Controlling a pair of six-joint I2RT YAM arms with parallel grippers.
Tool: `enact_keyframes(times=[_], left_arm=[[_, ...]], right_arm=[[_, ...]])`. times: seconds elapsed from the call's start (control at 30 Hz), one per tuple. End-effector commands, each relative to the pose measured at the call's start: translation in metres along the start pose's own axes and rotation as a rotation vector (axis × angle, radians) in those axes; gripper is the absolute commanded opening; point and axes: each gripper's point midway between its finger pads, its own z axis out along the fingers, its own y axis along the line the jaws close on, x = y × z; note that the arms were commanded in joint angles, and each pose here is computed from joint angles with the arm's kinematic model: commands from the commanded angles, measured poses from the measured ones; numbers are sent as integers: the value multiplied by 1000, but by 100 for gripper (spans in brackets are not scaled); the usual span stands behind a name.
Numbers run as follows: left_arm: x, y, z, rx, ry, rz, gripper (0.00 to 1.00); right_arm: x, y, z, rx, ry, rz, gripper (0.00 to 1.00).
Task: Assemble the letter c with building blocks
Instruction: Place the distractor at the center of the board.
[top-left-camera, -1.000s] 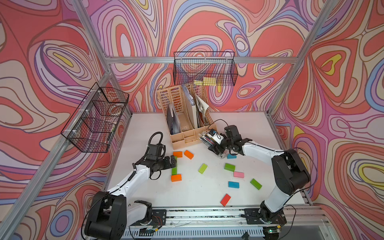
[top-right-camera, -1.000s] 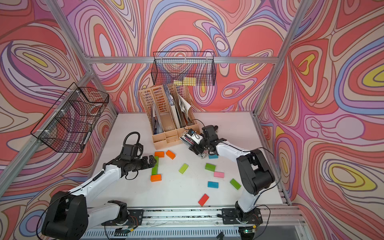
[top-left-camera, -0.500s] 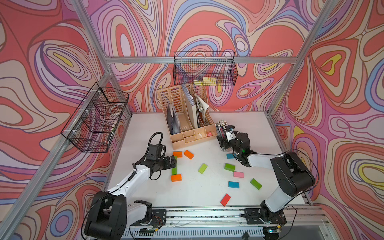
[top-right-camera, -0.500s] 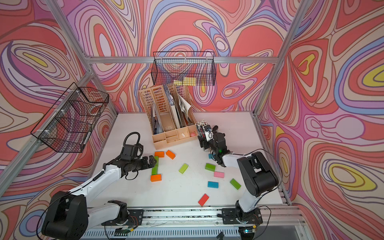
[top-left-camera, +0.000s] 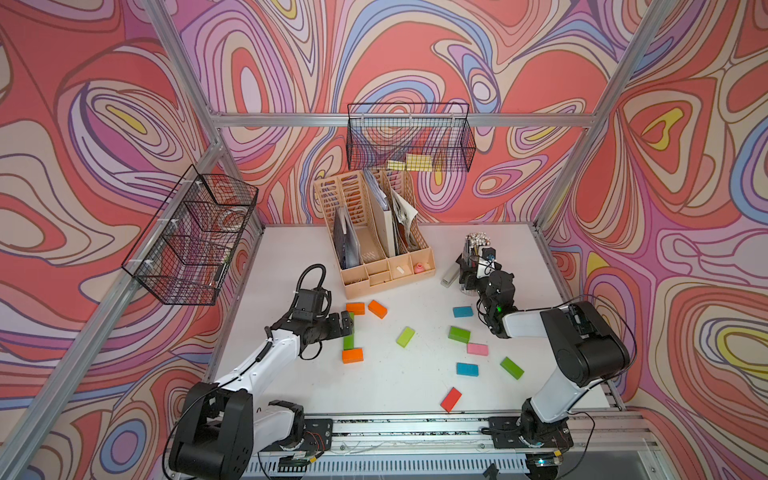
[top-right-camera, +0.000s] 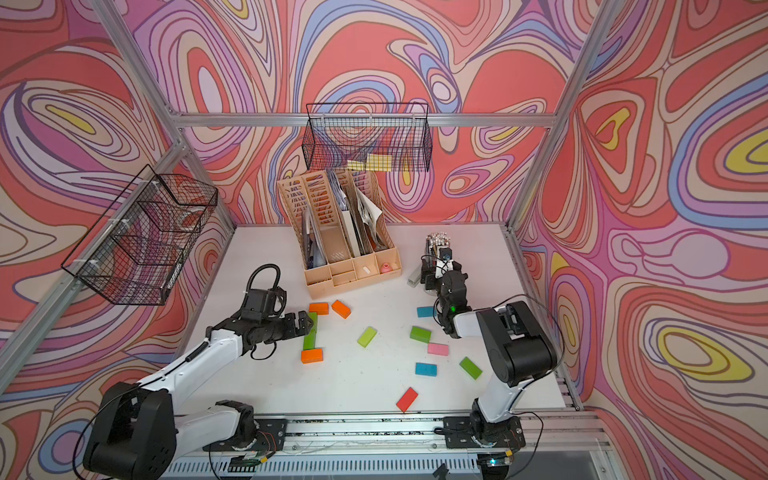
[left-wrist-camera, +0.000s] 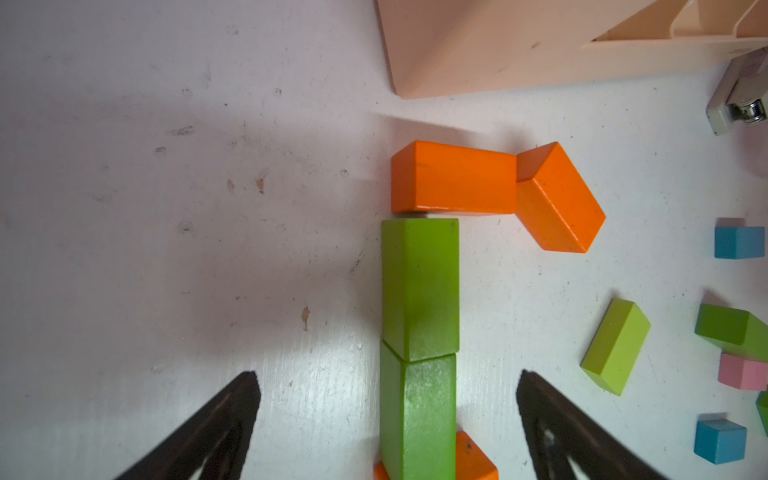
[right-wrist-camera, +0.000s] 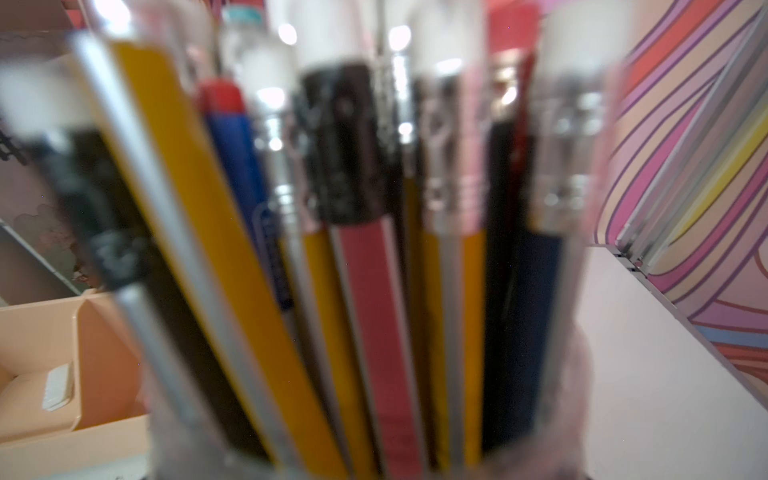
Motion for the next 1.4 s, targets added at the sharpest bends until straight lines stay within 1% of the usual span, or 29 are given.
enact_keyframes(times=[0.0, 0.07, 0.13, 0.17, 0.43, 0.53, 0.63, 0.7, 0.83, 0.97, 1.37], left_arm=[[1, 3, 2, -5, -3, 7, 99], [1, 3, 2, -7, -1, 6, 99], [0, 3, 2, -7, -3, 7, 99], [0, 3, 3, -7, -1, 9, 99], [0, 4, 3, -11, -1, 9, 100], [0, 4, 2, -10, -3, 9, 99], [0, 3, 3, -8, -1, 10, 99], [1, 3, 3, -8, 2, 10, 99], [1, 3, 3, -8, 2, 9, 99], [0, 3, 2, -10, -2, 11, 99], [0, 3, 1, -8, -4, 10, 99]], right_arm=[[-41, -19, -4, 76, -185, 67, 81], [-37, -25, -3, 101, -184, 70, 81], [-41, -32, -4, 126, -202, 76, 81], [-29, -34, -1, 138, -181, 70, 81], [-13, -49, 4, 206, -155, 52, 81], [-3, -50, 3, 214, -158, 33, 82], [6, -50, -1, 214, -187, 12, 82], [13, -51, -2, 222, -181, -7, 83], [14, -50, 2, 215, -179, -14, 87], [13, -54, 2, 240, -180, -14, 98], [9, -61, -5, 285, -181, -41, 98]])
